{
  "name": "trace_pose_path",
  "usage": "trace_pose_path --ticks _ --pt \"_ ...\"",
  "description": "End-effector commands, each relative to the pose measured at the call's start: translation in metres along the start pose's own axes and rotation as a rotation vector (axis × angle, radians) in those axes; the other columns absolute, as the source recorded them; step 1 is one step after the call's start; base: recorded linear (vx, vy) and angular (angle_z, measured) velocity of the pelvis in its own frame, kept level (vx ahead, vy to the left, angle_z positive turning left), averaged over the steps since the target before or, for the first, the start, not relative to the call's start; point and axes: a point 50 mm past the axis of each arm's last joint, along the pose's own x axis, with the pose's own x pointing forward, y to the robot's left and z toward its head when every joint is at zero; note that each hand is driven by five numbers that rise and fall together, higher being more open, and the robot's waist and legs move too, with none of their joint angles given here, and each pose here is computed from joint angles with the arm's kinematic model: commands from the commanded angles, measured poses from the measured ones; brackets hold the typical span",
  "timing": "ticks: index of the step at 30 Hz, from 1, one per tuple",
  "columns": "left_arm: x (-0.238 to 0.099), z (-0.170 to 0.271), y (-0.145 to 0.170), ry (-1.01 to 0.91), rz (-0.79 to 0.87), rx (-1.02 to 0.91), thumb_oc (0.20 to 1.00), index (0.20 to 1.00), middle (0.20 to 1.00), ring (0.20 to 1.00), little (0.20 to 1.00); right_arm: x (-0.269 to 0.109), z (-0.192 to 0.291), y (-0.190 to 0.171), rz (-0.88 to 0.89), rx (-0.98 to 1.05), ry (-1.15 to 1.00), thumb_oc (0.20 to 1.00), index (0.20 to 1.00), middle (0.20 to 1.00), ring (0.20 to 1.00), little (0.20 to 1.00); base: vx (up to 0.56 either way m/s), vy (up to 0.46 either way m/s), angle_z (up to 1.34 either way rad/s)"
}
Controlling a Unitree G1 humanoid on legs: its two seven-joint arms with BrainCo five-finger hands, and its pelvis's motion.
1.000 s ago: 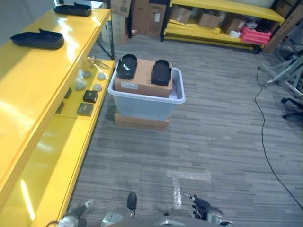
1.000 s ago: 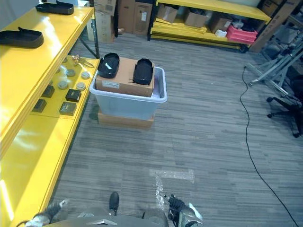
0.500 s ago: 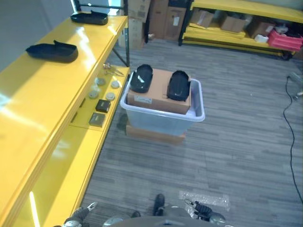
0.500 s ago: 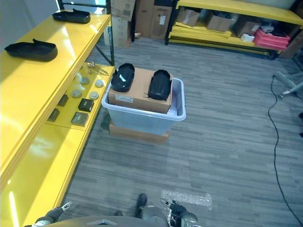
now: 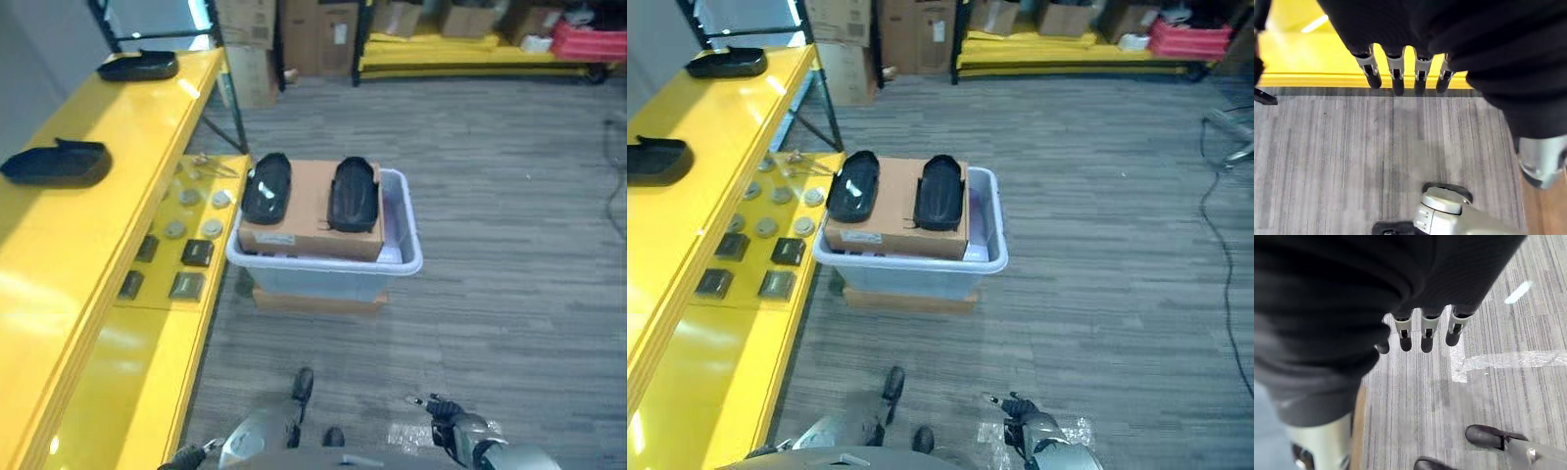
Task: Move parts from the plastic box to the shelf.
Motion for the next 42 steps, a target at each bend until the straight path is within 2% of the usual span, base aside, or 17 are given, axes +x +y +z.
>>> trace_pose_path --ticks 1,4,10,16,19,20,24,25,27,31,34,37,40,42 --pt "0.003 0.029 0.026 -0.072 0.071 0.033 1.000 1.000 1.000 1.000 1.000 0.001 0.021 0.013 0.032 -0.007 -0.085 1.000 1.000 1.000 1.000 1.000 0.16 0.106 -0.42" --pt "0.002 0.055 0.038 -0.152 0.121 0.011 1.000 1.000 1.000 1.000 1.000 0.001 0.023 0.024 0.069 -0.028 -0.098 1.000 1.000 1.000 1.000 1.000 0.16 0.034 -0.19" --pt "-0.002 0.098 0.031 -0.305 0.114 0.023 1.000 1.000 1.000 1.000 1.000 0.000 0.006 0.015 0.028 -0.001 -0.049 1.000 1.000 1.000 1.000 1.000 0.17 -0.143 0.32" --pt "0.000 0.086 0.021 -0.261 0.084 0.067 1.000 1.000 1.000 1.000 1.000 0.000 0.001 0.012 0.009 -0.013 -0.028 1.000 1.000 1.000 1.000 1.000 0.11 -0.193 0.64" --pt "0.003 0.052 0.008 -0.151 0.057 0.091 1.000 1.000 1.000 1.000 1.000 0.000 0.042 0.004 -0.062 -0.055 -0.196 1.000 1.000 1.000 1.000 1.000 0.08 -0.195 0.09" --pt "0.003 0.052 0.008 -0.151 0.057 0.091 1.000 1.000 1.000 1.000 1.000 0.000 0.042 0.004 -0.063 -0.055 -0.196 1.000 1.000 1.000 1.000 1.000 0.06 -0.102 -0.14" --pt "0.002 0.035 0.002 -0.135 0.067 0.068 1.000 1.000 1.000 1.000 1.000 -0.017 0.107 -0.002 -0.094 -0.066 -0.514 1.000 1.000 1.000 1.000 1.000 0.03 -0.044 -0.14" --pt "0.001 0.029 0.005 -0.125 0.085 0.028 1.000 1.000 1.000 1.000 1.000 -0.039 0.140 -0.006 -0.090 -0.021 -0.713 1.000 1.000 1.000 1.000 1.000 0.05 -0.013 -0.08" --pt "0.001 0.028 0.006 -0.121 0.091 0.015 1.000 1.000 1.000 1.000 1.000 -0.049 0.147 -0.009 -0.088 -0.008 -0.786 1.000 1.000 1.000 1.000 1.000 0.04 -0.001 -0.07" --pt "0.001 0.031 0.012 -0.149 0.125 -0.035 1.000 1.000 1.000 1.000 1.000 -0.099 0.167 -0.019 -0.098 0.036 -1.078 1.000 1.000 1.000 1.000 1.000 0.06 0.015 -0.14" --pt "0.000 0.038 0.014 -0.179 0.143 -0.036 1.000 1.000 1.000 1.000 1.000 -0.115 0.176 -0.024 -0.158 0.099 -1.176 1.000 1.000 1.000 1.000 1.000 0.06 0.032 0.10" --pt "0.000 0.049 0.014 -0.220 0.153 -0.005 1.000 1.000 1.000 1.000 1.000 -0.118 0.191 -0.026 -0.266 0.044 -1.205 1.000 1.000 1.000 1.000 1.000 0.02 0.034 0.01" --pt "-0.002 0.072 0.010 -0.299 0.167 0.013 1.000 1.000 1.000 1.000 1.000 -0.121 0.232 -0.027 -0.406 0.000 -1.232 1.000 1.000 1.000 1.000 1.000 -0.06 0.033 -0.03" --pt "-0.003 0.083 0.006 -0.336 0.167 0.021 1.000 1.000 1.000 1.000 1.000 -0.125 0.256 -0.028 -0.445 0.040 -1.244 1.000 1.000 1.000 1.000 1.000 -0.10 0.032 0.12"
